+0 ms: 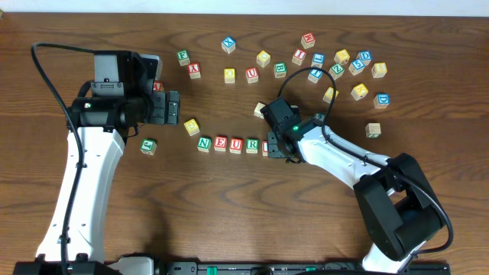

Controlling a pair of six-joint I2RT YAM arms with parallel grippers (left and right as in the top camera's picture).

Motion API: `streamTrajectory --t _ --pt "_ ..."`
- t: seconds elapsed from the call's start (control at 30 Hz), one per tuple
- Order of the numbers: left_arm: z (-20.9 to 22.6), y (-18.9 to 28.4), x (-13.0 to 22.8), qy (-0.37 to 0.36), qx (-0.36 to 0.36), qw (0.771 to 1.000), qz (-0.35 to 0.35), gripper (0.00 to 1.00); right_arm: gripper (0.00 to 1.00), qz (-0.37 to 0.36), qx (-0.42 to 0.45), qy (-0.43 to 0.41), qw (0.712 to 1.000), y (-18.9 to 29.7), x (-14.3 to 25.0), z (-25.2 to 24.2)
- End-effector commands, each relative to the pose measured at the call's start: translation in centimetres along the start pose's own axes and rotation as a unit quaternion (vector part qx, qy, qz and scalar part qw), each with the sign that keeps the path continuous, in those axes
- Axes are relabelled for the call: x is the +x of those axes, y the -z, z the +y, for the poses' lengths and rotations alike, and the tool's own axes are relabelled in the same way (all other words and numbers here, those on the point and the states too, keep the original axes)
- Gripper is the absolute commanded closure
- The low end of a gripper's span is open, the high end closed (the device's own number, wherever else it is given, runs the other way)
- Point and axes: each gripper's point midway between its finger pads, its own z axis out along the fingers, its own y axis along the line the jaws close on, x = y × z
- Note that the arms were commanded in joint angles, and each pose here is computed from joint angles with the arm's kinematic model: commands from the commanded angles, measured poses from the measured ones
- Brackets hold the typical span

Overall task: Spell out NEURIPS
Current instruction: 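Lower the P block onto the table right of the red I block, then open the right gripper to release the P block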

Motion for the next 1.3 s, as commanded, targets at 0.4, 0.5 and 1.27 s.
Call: streamTrajectory --t 0.4,0.5,1.27 --pt "0.1 0.5 -0.8 -0.001 -0.002 1.0 -0.011 0.04 0.68 -0.003 0.012 -0.006 1.0 -0.4 -0.2 -0.3" --pt "0.1 0.5 -0.8 -0.001 -0.002 1.0 -0.011 0.04 0.68 -0.001 0.014 -0.008 1.0 -0.4 -0.3 -0.5" --pt "0.1 0.5 -0.8 -0.001 -0.002 1.0 -0.011 0.04 0.69 -0.011 0.019 0.001 1.0 1.1 -2.0 -0.1"
